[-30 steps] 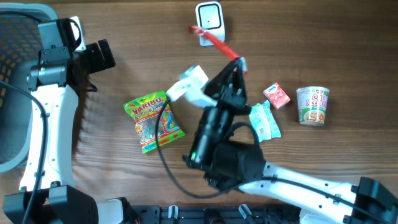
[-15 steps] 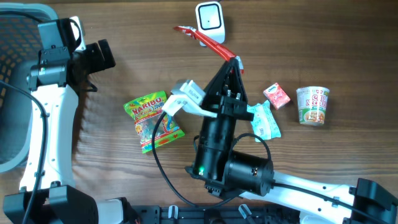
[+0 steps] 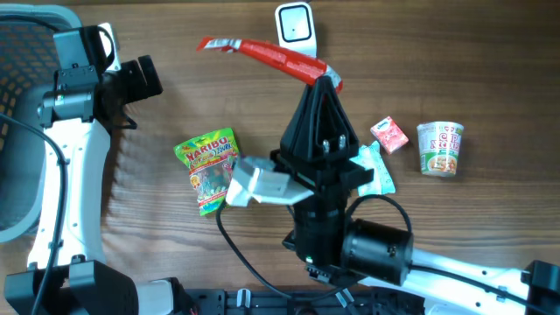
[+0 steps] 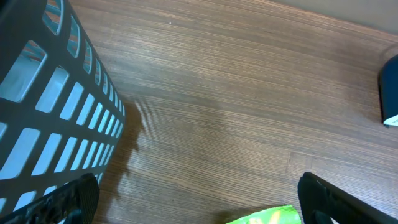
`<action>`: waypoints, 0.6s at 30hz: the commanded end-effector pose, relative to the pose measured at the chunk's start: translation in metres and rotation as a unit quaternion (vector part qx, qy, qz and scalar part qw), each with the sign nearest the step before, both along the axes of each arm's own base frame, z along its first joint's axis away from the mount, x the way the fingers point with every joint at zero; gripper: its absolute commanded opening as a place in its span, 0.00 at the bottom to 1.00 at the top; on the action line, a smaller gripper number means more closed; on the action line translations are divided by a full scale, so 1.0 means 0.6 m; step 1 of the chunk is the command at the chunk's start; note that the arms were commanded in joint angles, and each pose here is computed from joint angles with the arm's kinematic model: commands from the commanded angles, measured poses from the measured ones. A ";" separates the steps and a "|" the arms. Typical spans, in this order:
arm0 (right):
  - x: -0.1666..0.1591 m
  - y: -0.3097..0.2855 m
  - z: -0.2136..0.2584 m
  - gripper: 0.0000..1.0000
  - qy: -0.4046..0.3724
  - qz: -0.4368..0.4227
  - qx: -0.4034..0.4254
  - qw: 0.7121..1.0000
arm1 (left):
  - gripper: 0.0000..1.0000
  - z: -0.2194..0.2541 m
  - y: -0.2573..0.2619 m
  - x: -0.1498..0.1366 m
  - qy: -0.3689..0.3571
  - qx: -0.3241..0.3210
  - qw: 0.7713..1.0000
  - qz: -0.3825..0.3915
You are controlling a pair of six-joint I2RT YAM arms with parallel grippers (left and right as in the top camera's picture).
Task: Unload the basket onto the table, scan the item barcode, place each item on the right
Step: 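Raise the Nescafe stick and hold it in front of the scanner, then carry the Nescafe stick back right away from the scanner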
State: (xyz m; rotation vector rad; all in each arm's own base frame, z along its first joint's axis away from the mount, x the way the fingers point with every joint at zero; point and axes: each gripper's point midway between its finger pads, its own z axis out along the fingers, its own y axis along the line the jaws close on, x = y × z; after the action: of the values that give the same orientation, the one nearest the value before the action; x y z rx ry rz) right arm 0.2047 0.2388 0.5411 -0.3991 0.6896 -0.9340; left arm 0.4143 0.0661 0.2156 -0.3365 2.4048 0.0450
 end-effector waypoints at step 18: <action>0.081 -0.123 -0.041 0.04 0.153 -0.017 0.157 0.975 | 1.00 0.012 0.004 0.001 -0.009 0.003 1.000 -0.004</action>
State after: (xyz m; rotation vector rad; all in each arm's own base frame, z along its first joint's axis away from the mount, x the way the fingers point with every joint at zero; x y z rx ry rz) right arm 0.1968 0.1919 0.5704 -0.3070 0.7059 -0.8703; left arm 0.4144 0.0661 0.2157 -0.3365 2.4044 0.0450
